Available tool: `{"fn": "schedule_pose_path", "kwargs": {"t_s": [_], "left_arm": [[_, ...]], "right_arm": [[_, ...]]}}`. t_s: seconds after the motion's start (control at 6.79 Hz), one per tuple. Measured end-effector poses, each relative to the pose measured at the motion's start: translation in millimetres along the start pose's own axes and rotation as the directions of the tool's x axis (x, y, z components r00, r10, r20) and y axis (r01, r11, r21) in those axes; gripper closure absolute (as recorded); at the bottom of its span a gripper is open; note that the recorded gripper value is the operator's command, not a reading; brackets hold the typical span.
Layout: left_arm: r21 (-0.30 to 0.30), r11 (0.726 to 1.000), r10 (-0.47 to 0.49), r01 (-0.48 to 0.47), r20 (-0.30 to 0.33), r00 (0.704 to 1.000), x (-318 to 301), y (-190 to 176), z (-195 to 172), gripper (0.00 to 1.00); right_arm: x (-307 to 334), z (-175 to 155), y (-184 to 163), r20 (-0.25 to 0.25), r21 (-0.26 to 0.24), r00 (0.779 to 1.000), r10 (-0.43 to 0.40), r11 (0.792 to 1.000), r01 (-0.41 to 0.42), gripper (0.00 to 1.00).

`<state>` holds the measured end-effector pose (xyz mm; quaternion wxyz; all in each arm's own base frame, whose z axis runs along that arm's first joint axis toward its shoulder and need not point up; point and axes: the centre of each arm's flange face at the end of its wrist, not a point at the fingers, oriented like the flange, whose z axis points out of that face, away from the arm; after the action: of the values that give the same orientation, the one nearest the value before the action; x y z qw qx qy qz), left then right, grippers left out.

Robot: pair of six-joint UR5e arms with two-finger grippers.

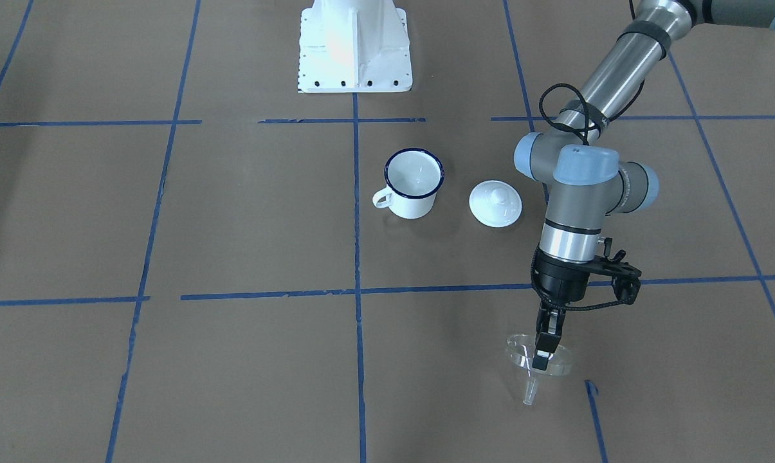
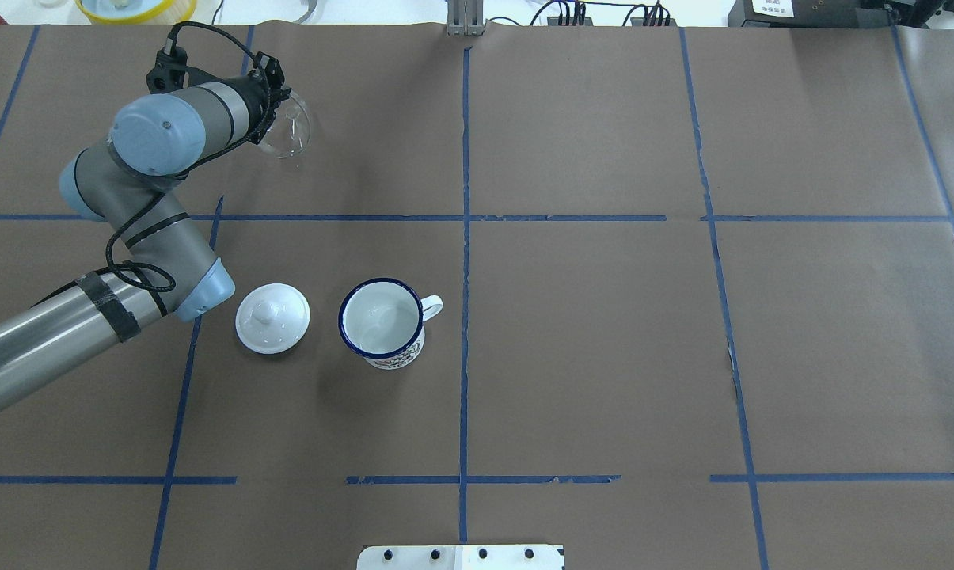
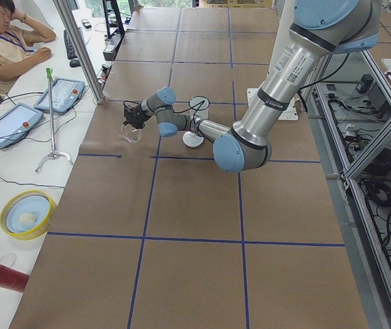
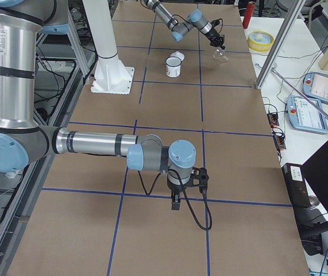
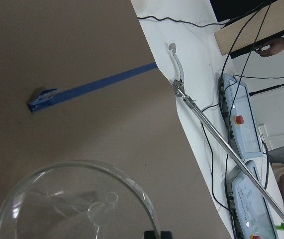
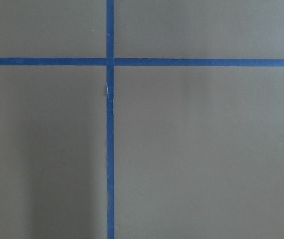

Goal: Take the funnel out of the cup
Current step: 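Carry the funnel farther from the robot and set it on the table, then release the funnel and move the left gripper over the white lid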

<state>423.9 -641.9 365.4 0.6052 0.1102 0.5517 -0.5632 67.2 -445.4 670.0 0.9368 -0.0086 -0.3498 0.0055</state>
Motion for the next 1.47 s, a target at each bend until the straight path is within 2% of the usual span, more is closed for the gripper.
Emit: {"fn": "schedule_pose_path", "kwargs": {"t_s": [0.29,0.44,0.59,0.74,0.88,1.03,1.18,1.33,1.47], "left_arm": [[-0.005,1.000,0.028,-0.028,-0.002,1.000,0.3,3.5,-1.6,0.00],[-0.015,0.997,0.080,-0.080,-0.016,0.997,7.0,7.1,-8.4,0.00],[-0.026,0.985,0.167,-0.168,-0.026,0.986,19.1,12.4,-21.1,0.00],[-0.058,0.953,0.296,-0.296,-0.006,0.955,31.6,20.4,-39.1,0.00],[-0.122,0.899,0.425,-0.420,0.023,0.905,44.1,29.4,-61.6,0.00],[-0.203,0.830,0.539,-0.520,0.049,0.841,59.2,36.6,-93.1,0.00],[-0.274,0.759,0.624,-0.591,0.047,0.780,70.6,41.9,-125.2,0.00],[-0.328,0.685,0.688,-0.650,-0.003,0.726,80.5,49.2,-153.5,0.00],[-0.374,0.638,0.714,-0.673,-0.040,0.699,84.4,52.6,-172.2,0.00]], "right_arm": [[0.0,0.0,0.0,0.000,0.000,1.000,0.000,1.000,0.000,0.00],[0.0,0.0,0.0,0.000,0.000,1.000,0.000,1.000,0.000,0.00],[0.0,0.0,0.0,0.000,0.000,1.000,0.000,1.000,0.000,0.00],[0.0,0.0,0.0,0.000,0.000,1.000,0.000,1.000,0.000,0.00],[0.0,0.0,0.0,0.000,0.000,1.000,0.000,1.000,0.000,0.00],[0.0,0.0,0.0,0.000,0.000,1.000,0.000,1.000,0.000,0.00],[0.0,0.0,0.0,0.000,0.000,1.000,0.000,1.000,0.000,0.00],[0.0,0.0,0.0,0.000,0.000,1.000,0.000,1.000,0.000,0.00],[0.0,0.0,0.0,0.000,0.000,1.000,0.000,1.000,0.000,0.00]]}}
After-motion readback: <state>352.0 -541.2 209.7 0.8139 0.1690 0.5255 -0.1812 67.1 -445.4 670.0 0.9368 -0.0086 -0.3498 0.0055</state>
